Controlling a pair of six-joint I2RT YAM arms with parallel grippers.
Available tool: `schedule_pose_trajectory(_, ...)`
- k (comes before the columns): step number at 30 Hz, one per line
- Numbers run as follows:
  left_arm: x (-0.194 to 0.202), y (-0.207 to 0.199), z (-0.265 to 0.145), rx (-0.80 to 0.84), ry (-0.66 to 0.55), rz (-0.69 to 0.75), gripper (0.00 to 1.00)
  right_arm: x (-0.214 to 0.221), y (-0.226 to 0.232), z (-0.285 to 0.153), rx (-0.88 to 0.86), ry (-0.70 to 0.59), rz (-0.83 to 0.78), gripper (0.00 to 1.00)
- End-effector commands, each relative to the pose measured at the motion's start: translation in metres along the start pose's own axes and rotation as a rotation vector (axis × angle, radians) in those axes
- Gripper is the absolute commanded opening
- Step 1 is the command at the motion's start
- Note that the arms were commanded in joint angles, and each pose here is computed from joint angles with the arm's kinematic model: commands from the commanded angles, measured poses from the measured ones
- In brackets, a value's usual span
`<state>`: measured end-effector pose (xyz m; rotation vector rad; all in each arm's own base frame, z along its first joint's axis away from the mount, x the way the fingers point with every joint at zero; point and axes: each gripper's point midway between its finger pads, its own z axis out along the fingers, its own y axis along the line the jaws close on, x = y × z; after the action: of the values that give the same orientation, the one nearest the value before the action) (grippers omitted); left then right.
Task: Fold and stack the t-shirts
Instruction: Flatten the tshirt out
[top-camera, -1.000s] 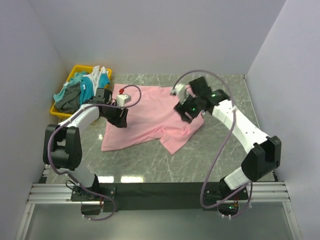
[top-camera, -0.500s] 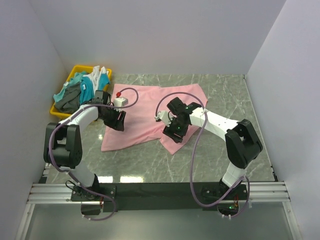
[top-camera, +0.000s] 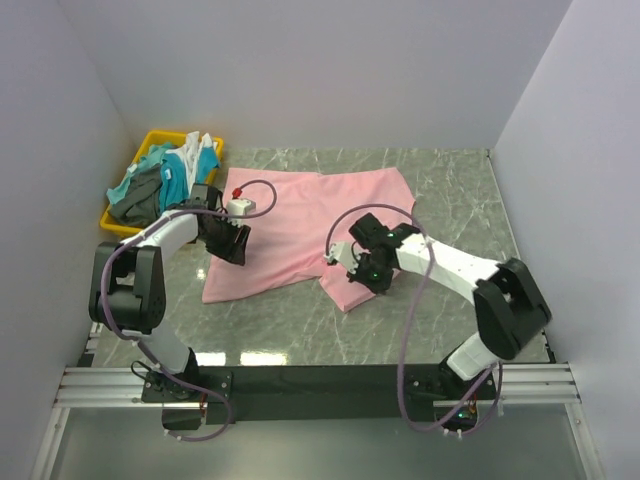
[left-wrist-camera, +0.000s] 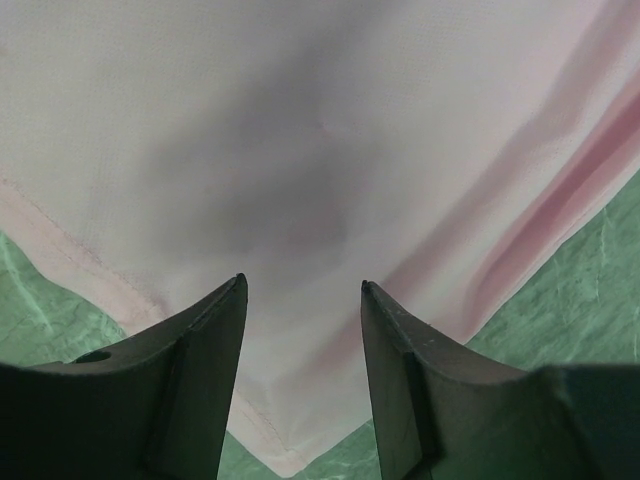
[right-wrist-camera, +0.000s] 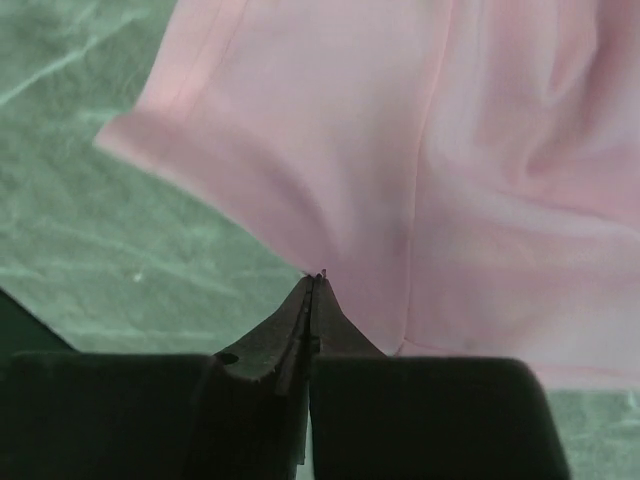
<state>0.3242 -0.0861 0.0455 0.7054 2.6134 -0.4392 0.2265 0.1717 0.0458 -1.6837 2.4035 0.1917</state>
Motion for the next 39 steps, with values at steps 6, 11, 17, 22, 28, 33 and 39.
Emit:
schedule_pose_trajectory(6,0.013,0.000,-0.002,-0.022,0.015,0.028,0.54,0.055,0.019,-0.020,0.040,0.043,-0.122,0.00)
schedule_pose_trajectory(11,0.021,-0.003,-0.008,-0.019,0.027,0.057,0.52,0.083,0.031,-0.012,0.025,0.088,-0.161,0.00)
schedule_pose_trajectory(17,0.024,-0.013,-0.028,-0.003,0.012,0.149,0.52,0.102,0.039,-0.013,0.021,0.118,-0.179,0.00)
schedule_pose_trajectory(22,0.019,-0.013,-0.040,-0.031,-0.020,0.181,0.52,0.105,0.029,-0.032,0.046,0.108,-0.190,0.17)
schedule_pose_trajectory(28,0.015,-0.001,-0.032,-0.079,-0.018,0.156,0.52,0.050,0.006,-0.081,0.029,-0.117,0.010,0.54)
schedule_pose_trajectory(33,0.012,0.009,-0.019,-0.117,-0.007,0.155,0.52,0.014,-0.028,-0.065,0.064,-0.171,0.234,0.50)
schedule_pose_trajectory(39,0.031,0.019,0.003,-0.159,0.086,0.203,0.52,0.007,-0.062,-0.021,0.111,-0.085,0.380,0.47)
